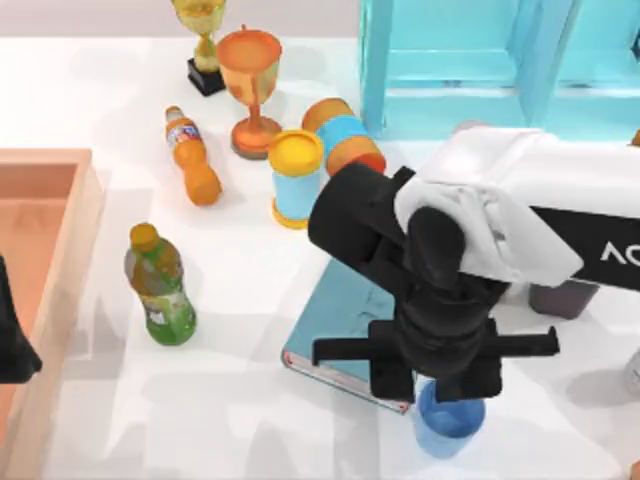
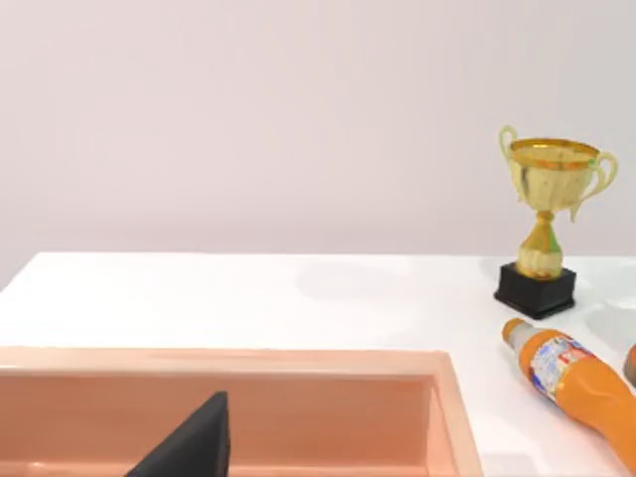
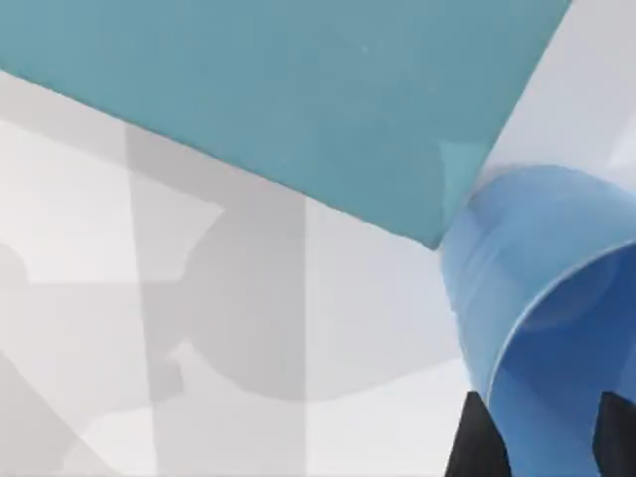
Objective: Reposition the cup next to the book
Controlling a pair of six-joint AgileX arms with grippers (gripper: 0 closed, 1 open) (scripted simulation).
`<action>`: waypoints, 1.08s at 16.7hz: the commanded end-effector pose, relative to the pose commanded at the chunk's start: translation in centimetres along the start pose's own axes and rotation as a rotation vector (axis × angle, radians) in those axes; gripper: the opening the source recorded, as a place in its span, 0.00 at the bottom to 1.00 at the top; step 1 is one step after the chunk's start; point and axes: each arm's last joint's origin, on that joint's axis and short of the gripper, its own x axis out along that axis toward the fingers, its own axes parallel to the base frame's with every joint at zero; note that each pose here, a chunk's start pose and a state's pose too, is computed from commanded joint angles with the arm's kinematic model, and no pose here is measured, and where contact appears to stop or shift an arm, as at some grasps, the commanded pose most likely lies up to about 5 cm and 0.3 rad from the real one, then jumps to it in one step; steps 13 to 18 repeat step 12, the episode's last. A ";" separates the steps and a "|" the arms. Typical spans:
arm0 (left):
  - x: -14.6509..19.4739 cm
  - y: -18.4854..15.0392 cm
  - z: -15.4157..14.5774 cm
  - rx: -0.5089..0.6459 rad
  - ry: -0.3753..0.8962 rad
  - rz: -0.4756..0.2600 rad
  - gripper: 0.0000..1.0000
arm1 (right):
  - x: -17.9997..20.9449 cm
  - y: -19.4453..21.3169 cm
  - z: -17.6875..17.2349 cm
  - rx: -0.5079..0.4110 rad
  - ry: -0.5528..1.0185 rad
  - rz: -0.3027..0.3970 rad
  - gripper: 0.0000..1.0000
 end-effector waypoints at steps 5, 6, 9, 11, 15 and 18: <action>0.0 0.0 0.0 0.000 0.000 0.000 1.00 | 0.0 0.0 0.0 0.000 0.000 0.000 0.90; 0.0 0.0 0.0 0.000 0.000 0.000 1.00 | 0.0 0.0 0.0 0.000 0.000 0.000 0.98; 0.0 0.0 0.0 0.000 0.000 0.000 1.00 | 0.0 0.0 0.0 0.000 0.000 0.000 1.00; 0.0 0.0 0.0 0.000 0.000 0.000 1.00 | 0.0 0.0 0.0 0.000 0.000 0.000 1.00; 0.0 0.0 0.0 0.000 0.000 0.000 1.00 | 0.0 0.0 0.0 0.000 0.000 0.000 1.00; 0.0 0.0 0.0 0.000 0.000 0.000 1.00 | 0.0 0.0 0.0 0.000 0.000 0.000 1.00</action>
